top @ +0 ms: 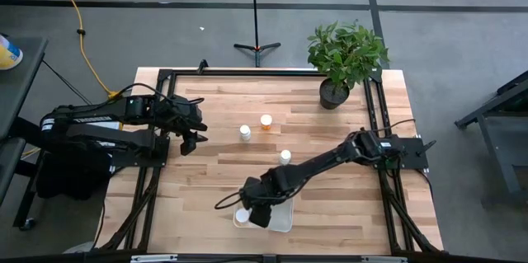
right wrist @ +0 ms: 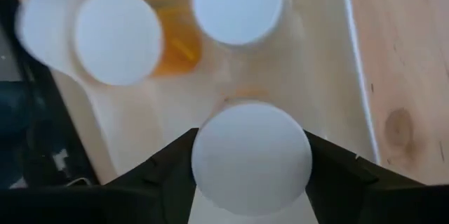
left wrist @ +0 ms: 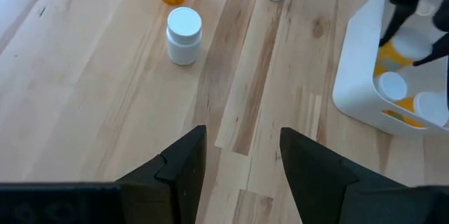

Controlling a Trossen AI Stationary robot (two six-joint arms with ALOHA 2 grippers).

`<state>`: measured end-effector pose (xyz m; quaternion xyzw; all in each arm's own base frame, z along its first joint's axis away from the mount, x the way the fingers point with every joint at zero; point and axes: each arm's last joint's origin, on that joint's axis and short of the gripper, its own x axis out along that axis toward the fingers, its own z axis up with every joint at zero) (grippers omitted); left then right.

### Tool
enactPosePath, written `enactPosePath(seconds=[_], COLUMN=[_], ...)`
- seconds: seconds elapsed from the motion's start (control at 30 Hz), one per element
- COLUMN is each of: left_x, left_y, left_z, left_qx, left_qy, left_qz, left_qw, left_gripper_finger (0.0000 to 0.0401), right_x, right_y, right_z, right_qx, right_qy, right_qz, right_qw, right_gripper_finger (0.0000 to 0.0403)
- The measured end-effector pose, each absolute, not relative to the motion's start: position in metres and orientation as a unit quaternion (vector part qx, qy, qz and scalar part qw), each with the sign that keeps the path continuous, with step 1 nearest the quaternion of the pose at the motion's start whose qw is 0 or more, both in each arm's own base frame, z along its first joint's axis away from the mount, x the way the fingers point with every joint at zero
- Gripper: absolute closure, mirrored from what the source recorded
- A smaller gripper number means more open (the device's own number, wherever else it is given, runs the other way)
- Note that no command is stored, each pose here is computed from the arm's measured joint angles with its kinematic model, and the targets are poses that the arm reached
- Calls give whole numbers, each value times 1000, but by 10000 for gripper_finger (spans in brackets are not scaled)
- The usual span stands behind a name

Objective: Pick and place pill bottles into a basket
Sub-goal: Put the bottom orange pill bottle in the white bin

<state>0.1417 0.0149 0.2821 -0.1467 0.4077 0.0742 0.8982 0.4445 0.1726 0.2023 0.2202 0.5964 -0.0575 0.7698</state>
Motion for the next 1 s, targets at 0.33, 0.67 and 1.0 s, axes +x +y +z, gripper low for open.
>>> enactPosePath(seconds=[0.33,0.67,1.0], left_x=[142,142,142], left_y=[15,15,15], left_z=[282,282,282], left_qx=[-147,-147,-148], left_qy=[408,408,408], left_qz=[74,74,72], left_qw=[898,898,898], left_gripper_finger=[185,185,185], right_x=[453,459,462], right_y=[151,140,127], right_z=[199,200,201], right_qx=[234,247,274], right_qy=[602,602,615], right_qz=[-32,6,63], right_qw=[763,759,737], right_gripper_finger=[199,147,144])
